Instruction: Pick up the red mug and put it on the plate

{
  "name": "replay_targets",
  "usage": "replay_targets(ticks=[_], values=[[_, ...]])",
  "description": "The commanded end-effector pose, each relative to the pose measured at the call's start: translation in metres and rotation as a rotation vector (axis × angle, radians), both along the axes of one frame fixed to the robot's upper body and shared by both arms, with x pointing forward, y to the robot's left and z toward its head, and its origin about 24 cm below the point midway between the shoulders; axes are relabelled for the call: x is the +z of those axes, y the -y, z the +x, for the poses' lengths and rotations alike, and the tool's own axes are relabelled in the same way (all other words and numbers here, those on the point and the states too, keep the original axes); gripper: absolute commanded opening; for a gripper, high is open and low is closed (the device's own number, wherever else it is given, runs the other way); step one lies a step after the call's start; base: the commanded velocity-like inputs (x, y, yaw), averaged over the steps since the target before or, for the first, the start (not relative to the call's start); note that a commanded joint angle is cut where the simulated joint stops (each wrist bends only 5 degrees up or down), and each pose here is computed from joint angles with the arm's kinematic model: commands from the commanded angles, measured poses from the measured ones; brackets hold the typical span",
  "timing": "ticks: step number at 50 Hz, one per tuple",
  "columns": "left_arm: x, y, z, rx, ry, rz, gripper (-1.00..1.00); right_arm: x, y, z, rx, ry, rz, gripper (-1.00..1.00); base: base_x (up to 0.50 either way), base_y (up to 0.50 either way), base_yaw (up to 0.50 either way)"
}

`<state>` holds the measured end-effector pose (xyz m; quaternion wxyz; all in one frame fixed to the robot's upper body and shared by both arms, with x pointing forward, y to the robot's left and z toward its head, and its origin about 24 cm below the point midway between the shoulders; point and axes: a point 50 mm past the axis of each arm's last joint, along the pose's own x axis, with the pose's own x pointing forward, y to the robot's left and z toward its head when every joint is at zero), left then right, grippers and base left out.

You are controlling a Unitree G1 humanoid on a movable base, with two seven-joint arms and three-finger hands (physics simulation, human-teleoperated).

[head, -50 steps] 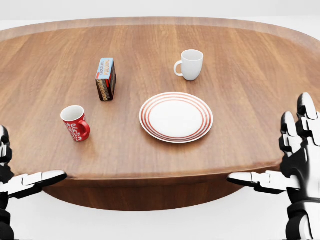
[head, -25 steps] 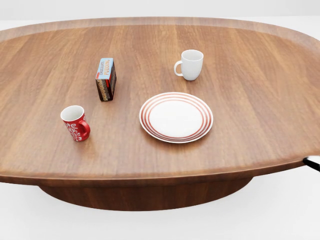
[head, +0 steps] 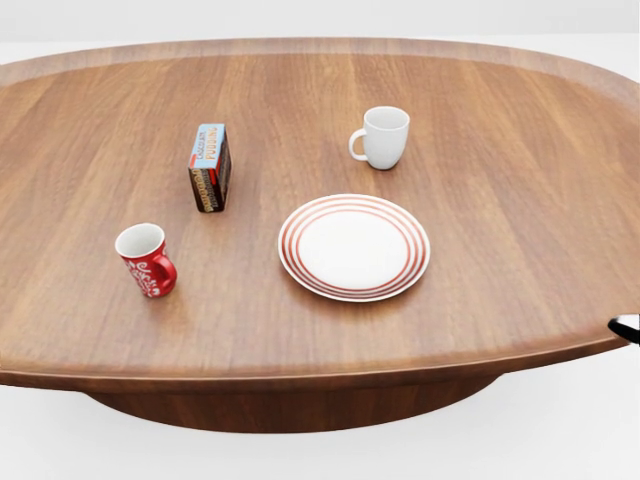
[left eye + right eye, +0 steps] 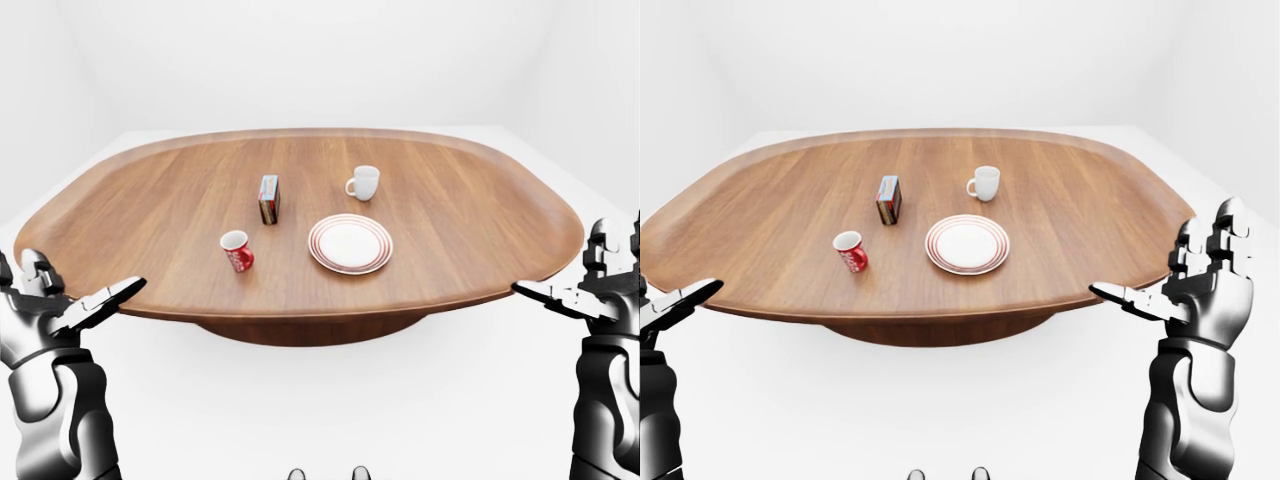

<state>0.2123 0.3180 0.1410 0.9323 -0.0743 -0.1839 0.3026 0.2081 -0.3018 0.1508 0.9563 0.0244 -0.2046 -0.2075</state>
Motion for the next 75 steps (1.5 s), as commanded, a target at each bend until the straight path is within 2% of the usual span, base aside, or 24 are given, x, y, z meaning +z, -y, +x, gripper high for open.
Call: replay_targets(ticks=[1,16,18,19,21,61,72,74,75], values=[[0.003,0.000,0.000,0.011,0.006,0.010,1.00,-0.001,0.000,0.000,0.011,-0.009,-0.007,1.00,0.43,0.00,0.00],[0.006,0.001,-0.003,0.017,0.021,0.017,1.00,-0.001,-0.001,-0.001,0.013,-0.008,-0.010,1.00,0.44,0.00,0.00],[0.006,0.001,-0.003,0.017,0.021,0.016,1.00,0.011,-0.002,-0.004,0.006,0.043,-0.030,1.00,0.44,0.00,0.00],[0.007,0.001,-0.003,0.018,0.023,0.018,1.00,0.001,-0.001,-0.002,0.012,0.002,-0.014,1.00,0.44,0.00,0.00],[0.007,0.001,-0.003,0.018,0.026,0.019,1.00,0.000,-0.001,-0.001,0.013,-0.003,-0.012,1.00,0.44,0.00,0.00],[-0.005,-0.001,0.004,0.009,-0.028,-0.004,1.00,-0.003,0.000,0.000,0.015,-0.015,-0.008,1.00,0.45,0.00,0.00],[-0.007,-0.001,0.004,0.007,-0.036,-0.007,1.00,-0.004,0.000,0.000,0.014,-0.016,-0.002,1.00,0.02,0.00,0.00],[-0.007,-0.002,0.004,0.008,-0.036,-0.007,1.00,0.009,-0.002,-0.004,0.008,0.032,-0.023,1.00,0.00,0.08,0.00],[-0.007,-0.002,0.004,0.008,-0.036,-0.008,1.00,0.002,-0.002,-0.002,0.012,0.008,-0.016,1.00,0.01,0.19,0.00]])
